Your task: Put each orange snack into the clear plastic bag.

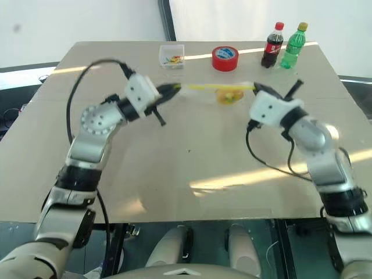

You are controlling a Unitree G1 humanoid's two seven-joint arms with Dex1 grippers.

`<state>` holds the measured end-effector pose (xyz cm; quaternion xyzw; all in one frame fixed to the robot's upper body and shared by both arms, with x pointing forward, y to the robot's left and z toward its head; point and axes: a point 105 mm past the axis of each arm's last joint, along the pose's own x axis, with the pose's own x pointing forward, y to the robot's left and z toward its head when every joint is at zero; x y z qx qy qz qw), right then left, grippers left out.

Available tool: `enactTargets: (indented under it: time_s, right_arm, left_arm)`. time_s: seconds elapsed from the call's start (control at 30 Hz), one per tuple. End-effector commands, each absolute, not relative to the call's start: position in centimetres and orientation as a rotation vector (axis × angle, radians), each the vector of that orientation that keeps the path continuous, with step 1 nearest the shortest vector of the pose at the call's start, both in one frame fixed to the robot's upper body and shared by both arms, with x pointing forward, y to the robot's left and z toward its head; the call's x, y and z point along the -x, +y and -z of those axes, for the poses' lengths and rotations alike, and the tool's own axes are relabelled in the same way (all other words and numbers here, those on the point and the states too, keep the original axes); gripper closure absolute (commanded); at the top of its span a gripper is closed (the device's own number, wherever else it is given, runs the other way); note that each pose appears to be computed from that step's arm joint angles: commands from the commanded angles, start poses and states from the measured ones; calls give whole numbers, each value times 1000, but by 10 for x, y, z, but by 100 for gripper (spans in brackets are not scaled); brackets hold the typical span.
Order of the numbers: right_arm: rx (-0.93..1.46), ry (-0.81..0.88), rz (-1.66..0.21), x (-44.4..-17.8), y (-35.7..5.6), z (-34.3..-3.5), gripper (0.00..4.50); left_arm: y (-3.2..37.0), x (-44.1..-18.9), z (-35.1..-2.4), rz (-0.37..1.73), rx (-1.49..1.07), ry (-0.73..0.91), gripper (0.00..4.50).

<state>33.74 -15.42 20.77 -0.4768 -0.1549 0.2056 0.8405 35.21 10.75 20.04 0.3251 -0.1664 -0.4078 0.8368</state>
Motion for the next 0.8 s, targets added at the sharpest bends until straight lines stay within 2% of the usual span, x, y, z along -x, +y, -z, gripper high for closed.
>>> enactTargets:
  time_s: [0.03,0.13,0.17,0.23,0.27,0.3,0.33,0.5,0.67,0.8]
  right_arm:
    - [960,-219,-367,-328,-175,-189,448]
    - [910,-125,-463,-314,-165,-153,448]
    - [906,-104,-483,-310,-164,-146,389]
    - [887,-74,-503,-304,-164,-139,305]
    - [862,-60,-508,-301,-165,-139,260]
    - [826,-52,-509,-299,-166,-141,191]
    - [789,-51,-542,-293,-164,-146,158]
    - [843,-144,-712,-278,-133,-171,158]
    - [904,-235,-809,-292,-82,-171,158]
    - [923,-262,-855,-301,-57,-168,158]
  left_arm:
    - [120,-343,-184,840,-752,-318,450]
    - [115,-334,-164,876,-795,-297,450]
    - [114,-332,-160,887,-801,-292,450]
    - [115,-330,-154,894,-818,-285,450]
    - [115,-329,-153,898,-824,-283,450]
    - [115,-328,-152,903,-828,-281,450]
    - [114,-327,-152,916,-839,-283,450]
    - [108,-329,-158,945,-877,-297,450]
    - [97,-328,-164,966,-874,-310,450]
    - [93,-327,-167,962,-872,-319,450]
